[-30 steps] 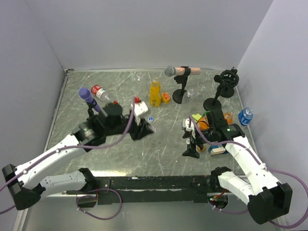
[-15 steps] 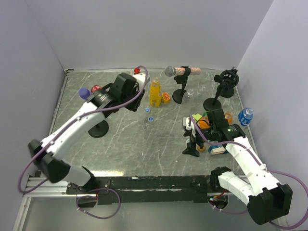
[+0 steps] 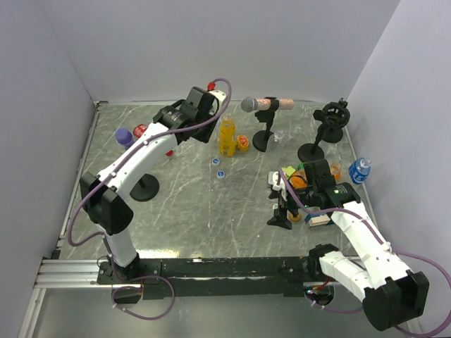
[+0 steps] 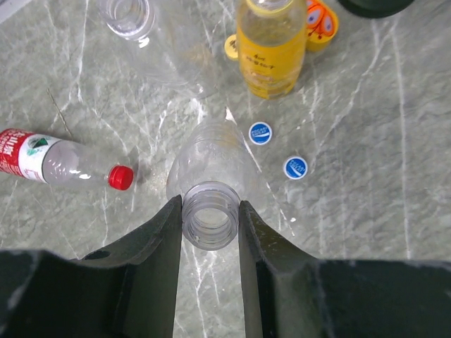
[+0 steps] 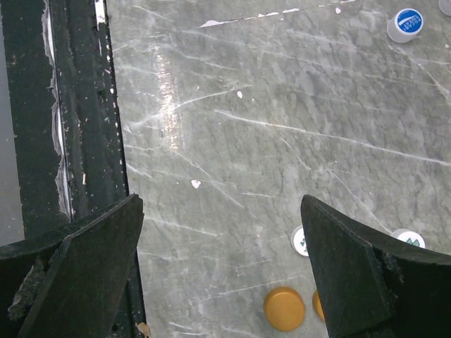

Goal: Unscrew the bottle caps
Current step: Place the bottle without the bottle cap at the center of the board.

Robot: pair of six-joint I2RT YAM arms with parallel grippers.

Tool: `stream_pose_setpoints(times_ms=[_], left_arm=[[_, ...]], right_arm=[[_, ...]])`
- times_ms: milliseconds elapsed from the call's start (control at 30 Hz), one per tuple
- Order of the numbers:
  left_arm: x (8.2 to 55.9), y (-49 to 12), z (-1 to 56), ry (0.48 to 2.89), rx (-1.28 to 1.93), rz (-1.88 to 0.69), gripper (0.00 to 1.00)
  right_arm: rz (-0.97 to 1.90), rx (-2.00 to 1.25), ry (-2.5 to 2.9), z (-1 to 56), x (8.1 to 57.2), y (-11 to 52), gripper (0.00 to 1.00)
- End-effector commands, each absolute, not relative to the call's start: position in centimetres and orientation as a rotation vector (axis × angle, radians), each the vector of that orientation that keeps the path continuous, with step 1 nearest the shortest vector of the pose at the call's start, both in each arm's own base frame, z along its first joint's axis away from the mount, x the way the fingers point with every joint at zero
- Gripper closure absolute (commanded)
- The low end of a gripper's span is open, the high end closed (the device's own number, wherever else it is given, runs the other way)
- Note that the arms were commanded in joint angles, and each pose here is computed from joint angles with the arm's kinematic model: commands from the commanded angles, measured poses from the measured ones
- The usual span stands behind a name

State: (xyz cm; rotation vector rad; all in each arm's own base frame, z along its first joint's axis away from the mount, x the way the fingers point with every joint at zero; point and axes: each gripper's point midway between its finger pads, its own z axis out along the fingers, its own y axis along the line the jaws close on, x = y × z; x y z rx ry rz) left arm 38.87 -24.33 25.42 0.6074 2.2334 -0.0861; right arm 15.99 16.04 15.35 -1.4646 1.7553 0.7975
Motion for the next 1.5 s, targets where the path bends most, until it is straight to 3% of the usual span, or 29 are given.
stream_pose_setpoints(times_ms=[0,367,567,800,1100,1467], left_arm=[[39.8,-23.4,26.3,2.226,0.589,-0.049,0.97],[41.1,-22.9,23.5,2.289,0.567,-0.115,0.92],[41.8,-23.1,23.1,2.295,0.553,-0.136,0.79],[42.3,-23.2,22.4,2.313,0.543,-0.135,0.75],[42.4,-22.8,23.3,2.295,0.507,-0.125,0.44],[41.9,-22.6,26.8,2.216,0.456,-0.169,0.19]], right_arm=[[0.792,-1.459,1.713,15.9,16.2,16.3,0.01],[0.797,-1.459,1.718,15.8,16.2,16.3,0.01],[0.799,-1.459,1.719,15.8,16.2,16.3,0.01],[0.802,-1.459,1.723,15.7,16.2,16.3,0.01],[0.806,-1.461,1.723,15.7,16.1,16.3,0.01],[0.808,-1.460,1.728,15.6,16.2,16.3,0.01]])
